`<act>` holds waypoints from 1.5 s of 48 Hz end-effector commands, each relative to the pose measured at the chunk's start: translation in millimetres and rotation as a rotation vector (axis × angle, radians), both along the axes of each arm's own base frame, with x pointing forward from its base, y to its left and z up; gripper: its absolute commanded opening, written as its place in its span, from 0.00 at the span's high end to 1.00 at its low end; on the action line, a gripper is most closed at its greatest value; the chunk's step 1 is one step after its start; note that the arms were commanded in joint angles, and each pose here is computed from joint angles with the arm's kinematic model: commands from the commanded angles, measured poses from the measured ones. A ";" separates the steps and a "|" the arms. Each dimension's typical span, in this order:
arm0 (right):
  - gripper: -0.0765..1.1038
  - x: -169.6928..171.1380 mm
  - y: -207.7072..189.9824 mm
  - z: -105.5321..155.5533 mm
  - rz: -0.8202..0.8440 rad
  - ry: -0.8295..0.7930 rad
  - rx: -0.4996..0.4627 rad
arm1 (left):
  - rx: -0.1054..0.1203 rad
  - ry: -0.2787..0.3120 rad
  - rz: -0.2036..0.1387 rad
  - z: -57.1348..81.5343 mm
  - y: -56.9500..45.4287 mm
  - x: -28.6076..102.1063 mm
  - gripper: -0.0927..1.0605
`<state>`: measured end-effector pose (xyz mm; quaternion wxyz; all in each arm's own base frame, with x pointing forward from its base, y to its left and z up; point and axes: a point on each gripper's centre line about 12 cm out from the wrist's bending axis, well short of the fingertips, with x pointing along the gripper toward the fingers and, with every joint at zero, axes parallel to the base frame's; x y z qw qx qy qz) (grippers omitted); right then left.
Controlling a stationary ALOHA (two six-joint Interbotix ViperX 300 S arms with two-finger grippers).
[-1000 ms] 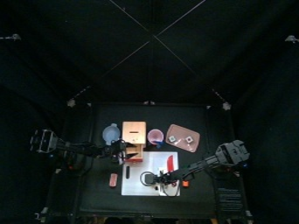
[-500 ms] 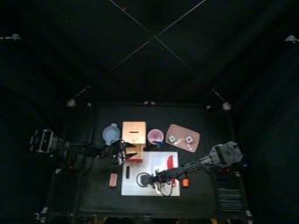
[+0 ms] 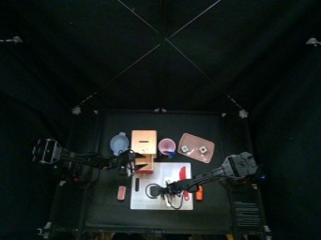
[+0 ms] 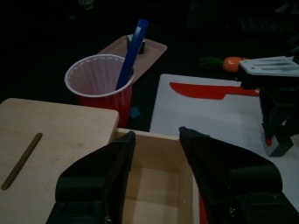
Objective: Place sushi on board then cut the sushi with the knife then place the pieces on the plate
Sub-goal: Place the 4 sushi pieces on the plate
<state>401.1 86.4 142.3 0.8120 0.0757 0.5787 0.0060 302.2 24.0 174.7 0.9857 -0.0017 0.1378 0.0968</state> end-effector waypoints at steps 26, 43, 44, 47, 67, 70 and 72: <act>0.56 -156.8 -185.0 24.0 -1.067 0.035 -0.142 | 0.000 -0.017 -0.002 4.3 -1.1 1.5 0.20; 0.54 -155.7 -229.6 15.5 -1.136 -0.048 -0.162 | 0.003 -0.009 -0.006 2.1 -1.4 -3.8 0.20; 0.53 -154.9 -230.6 14.1 -1.133 -0.050 -0.162 | 0.003 -0.010 -0.004 2.5 -0.9 -4.0 0.20; 0.47 -150.3 -232.3 11.2 -1.126 -0.061 -0.154 | 0.003 -0.021 -0.004 5.7 -1.0 -5.4 0.20; 0.29 -152.1 -237.8 40.1 -1.132 -0.096 -0.211 | 0.000 -0.049 -0.003 13.7 -1.2 -8.4 0.20; 0.29 -152.0 -237.9 52.5 -1.127 -0.129 -0.224 | 0.001 -0.050 -0.004 14.2 -1.3 -8.1 0.20; 0.29 -147.9 -234.3 60.5 -1.112 -0.164 -0.215 | 0.001 -0.052 -0.004 14.7 -1.3 -7.7 0.20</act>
